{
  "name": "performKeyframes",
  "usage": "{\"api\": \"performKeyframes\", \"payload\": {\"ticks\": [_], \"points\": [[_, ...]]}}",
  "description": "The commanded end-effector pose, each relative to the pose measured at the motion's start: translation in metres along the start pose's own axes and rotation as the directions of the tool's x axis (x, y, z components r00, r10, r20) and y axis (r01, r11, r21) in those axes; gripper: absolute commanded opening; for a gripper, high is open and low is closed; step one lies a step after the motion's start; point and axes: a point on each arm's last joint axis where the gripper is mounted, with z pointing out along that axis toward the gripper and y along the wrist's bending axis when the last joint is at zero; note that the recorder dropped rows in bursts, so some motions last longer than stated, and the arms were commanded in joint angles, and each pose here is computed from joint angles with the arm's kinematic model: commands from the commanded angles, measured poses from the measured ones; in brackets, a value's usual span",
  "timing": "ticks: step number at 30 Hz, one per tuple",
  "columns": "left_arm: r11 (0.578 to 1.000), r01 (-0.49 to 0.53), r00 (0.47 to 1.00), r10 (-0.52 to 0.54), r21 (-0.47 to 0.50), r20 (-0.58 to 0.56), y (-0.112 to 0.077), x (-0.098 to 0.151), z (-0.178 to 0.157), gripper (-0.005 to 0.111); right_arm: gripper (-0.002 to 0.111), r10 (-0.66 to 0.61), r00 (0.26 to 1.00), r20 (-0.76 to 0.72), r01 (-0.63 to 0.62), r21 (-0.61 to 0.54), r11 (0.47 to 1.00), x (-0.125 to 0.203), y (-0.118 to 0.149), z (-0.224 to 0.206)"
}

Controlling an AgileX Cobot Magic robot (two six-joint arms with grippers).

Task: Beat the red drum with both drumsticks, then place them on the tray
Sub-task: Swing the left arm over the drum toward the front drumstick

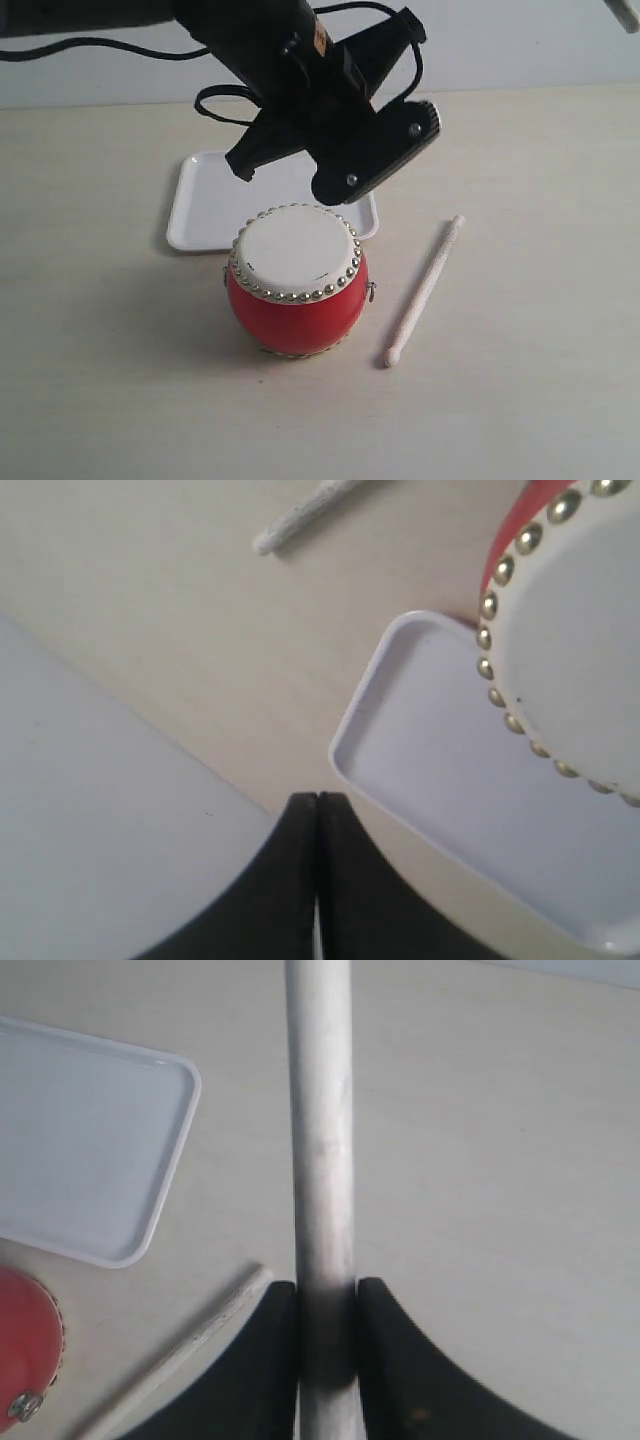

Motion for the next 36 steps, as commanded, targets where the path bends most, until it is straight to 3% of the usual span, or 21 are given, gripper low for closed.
{"api": "performKeyframes", "payload": {"ticks": [1, 6, 11, 14, 19, 20, 21, 22, 23, 24, 26, 27, 28, 30, 33, 34, 36], "points": [[0.989, -0.144, 0.989, 0.142, -0.039, -0.044, 0.004, -0.001, 0.023, 0.0, 0.0, -0.011, 1.0, 0.018, 0.011, 0.002, 1.0, 0.0, 0.001, -0.004], [0.974, -0.197, 0.98, 0.19, -0.111, -0.064, 0.009, -0.005, 0.043, 0.0, 0.0, -0.011, 1.0, 0.018, 0.011, 0.002, 1.0, 0.0, 0.001, -0.004], [0.971, -0.222, 0.975, 0.22, -0.092, -0.032, 0.007, -0.018, 0.057, 0.0, 0.0, -0.014, 1.0, 0.019, 0.014, 0.0, 1.0, 0.0, 0.001, -0.004], [0.982, -0.17, 0.984, 0.174, -0.087, 0.044, 0.009, -0.038, 0.056, 0.0, 0.0, -0.022, 1.0, 0.022, 0.022, -0.007, 1.0, 0.0, 0.002, -0.004], [0.975, -0.213, 0.973, 0.217, -0.066, 0.076, 0.007, -0.051, 0.079, 0.0, 0.0, -0.011, 0.999, 0.035, 0.012, -0.039, 0.999, -0.001, 0.005, -0.005], [0.98, -0.181, 0.979, 0.188, -0.085, 0.08, 0.01, -0.051, 0.08, 0.0, 0.0, -0.012, 0.999, 0.033, 0.013, -0.039, 0.999, -0.001, 0.005, -0.004], [0.99, -0.042, 0.993, 0.056, -0.134, 0.101, 0.02, -0.051, 0.082, 0.0, 0.0, -0.01, 1.0, 0.029, 0.011, -0.041, 0.999, 0.0, 0.005, -0.003], [0.975, 0.115, 0.987, -0.091, -0.19, 0.131, 0.03, -0.05, 0.08, 0.0, 0.0, -0.011, 1.0, 0.02, 0.012, -0.043, 0.999, 0.001, 0.004, -0.001], [0.908, 0.336, 0.936, -0.292, -0.251, 0.198, 0.048, -0.049, 0.075, 0.0, 0.0, -0.014, 1.0, 0.012, 0.014, -0.044, 0.999, 0.003, 0.004, 0.001], [0.856, 0.451, 0.886, -0.395, -0.253, 0.243, 0.056, -0.049, 0.073, 0.0, 0.0, -0.012, 1.0, 0.005, 0.012, -0.046, 0.999, 0.004, 0.004, 0.003], [0.679, 0.707, 0.698, -0.627, -0.197, 0.346, 0.074, -0.046, 0.066, 0.0, 0.0, -0.009, 1.0, -0.007, 0.008, -0.048, 0.999, 0.007, 0.004, 0.006], [0.595, 0.788, 0.604, -0.702, -0.155, 0.378, 0.083, -0.045, 0.062, 0.0, 0.0, -0.008, 1.0, -0.009, 0.008, -0.049, 0.999, 0.007, 0.004, 0.006], [0.556, 0.823, 0.554, -0.741, -0.116, 0.378, 0.088, -0.044, 0.062, 0.0, 0.0, -0.007, 1.0, -0.014, 0.006, -0.05, 0.999, 0.008, 0.003, 0.007], [0.552, 0.83, 0.542, -0.76, -0.085, 0.359, 0.094, -0.043, 0.064, 0.0, 0.0, -0.007, 1.0, -0.014, 0.006, -0.05, 0.999, 0.008, 0.003, 0.007], [0.468, 0.882, 0.45, -0.814, -0.044, 0.367, 0.1, -0.042, 0.068, 0.0, 0.0, -0.007, 1.0, -0.014, 0.006, -0.05, 0.999, 0.008, 0.003, 0.007], [0.461, 0.887, 0.442, -0.824, -0.032, 0.354, 0.099, -0.042, 0.068, 0.0, 0.0, -0.007, 1.0, -0.014, 0.006, -0.05, 0.999, 0.008, 0.003, 0.007], [0.495, 0.868, 0.476, -0.823, -0.017, 0.31, 0.095, -0.043, 0.07, 0.0, 0.0, -0.007, 1.0, -0.014, 0.006, -0.05, 0.999, 0.008, 0.003, 0.007]]}}
